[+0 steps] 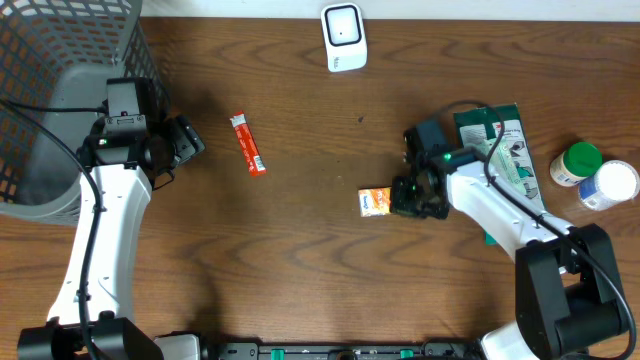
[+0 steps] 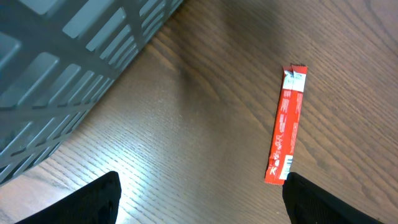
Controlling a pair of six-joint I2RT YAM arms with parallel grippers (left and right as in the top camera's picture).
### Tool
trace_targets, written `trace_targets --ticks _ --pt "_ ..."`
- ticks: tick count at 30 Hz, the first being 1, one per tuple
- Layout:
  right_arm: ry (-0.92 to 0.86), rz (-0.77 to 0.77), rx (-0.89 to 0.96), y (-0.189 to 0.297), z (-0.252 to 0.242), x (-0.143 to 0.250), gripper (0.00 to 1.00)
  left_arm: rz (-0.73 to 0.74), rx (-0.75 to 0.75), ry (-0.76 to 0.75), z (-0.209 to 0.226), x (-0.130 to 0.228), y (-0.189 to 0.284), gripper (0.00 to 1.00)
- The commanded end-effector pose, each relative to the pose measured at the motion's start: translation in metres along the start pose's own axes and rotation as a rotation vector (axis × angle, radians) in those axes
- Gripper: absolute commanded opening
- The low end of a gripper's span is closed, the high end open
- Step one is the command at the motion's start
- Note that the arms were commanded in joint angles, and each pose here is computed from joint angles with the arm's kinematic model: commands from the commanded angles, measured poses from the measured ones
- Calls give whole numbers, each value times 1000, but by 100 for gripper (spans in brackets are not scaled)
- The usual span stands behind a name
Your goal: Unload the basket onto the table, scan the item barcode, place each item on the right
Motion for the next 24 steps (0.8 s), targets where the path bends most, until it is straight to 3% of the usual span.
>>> trace_targets --ticks 1,17,24 --pt "-77 52 -57 -8 7 14 1 -20 -11 17 4 -4 5 84" --pt "90 84 -179 -15 66 51 1 -20 -11 17 4 -4 5 84" --pt "102 14 -114 -9 56 42 1 -19 -11 17 4 -4 5 84"
Point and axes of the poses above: each gripper's point midway between its finger pads, its own y axis back along the fingers, its own z axis along the line the jaws close on, x = y × z, the point moved 3 cm from there along y, back along the fingers, and after that the axes turned 8 degrees about -y, right-handed, at the moved point
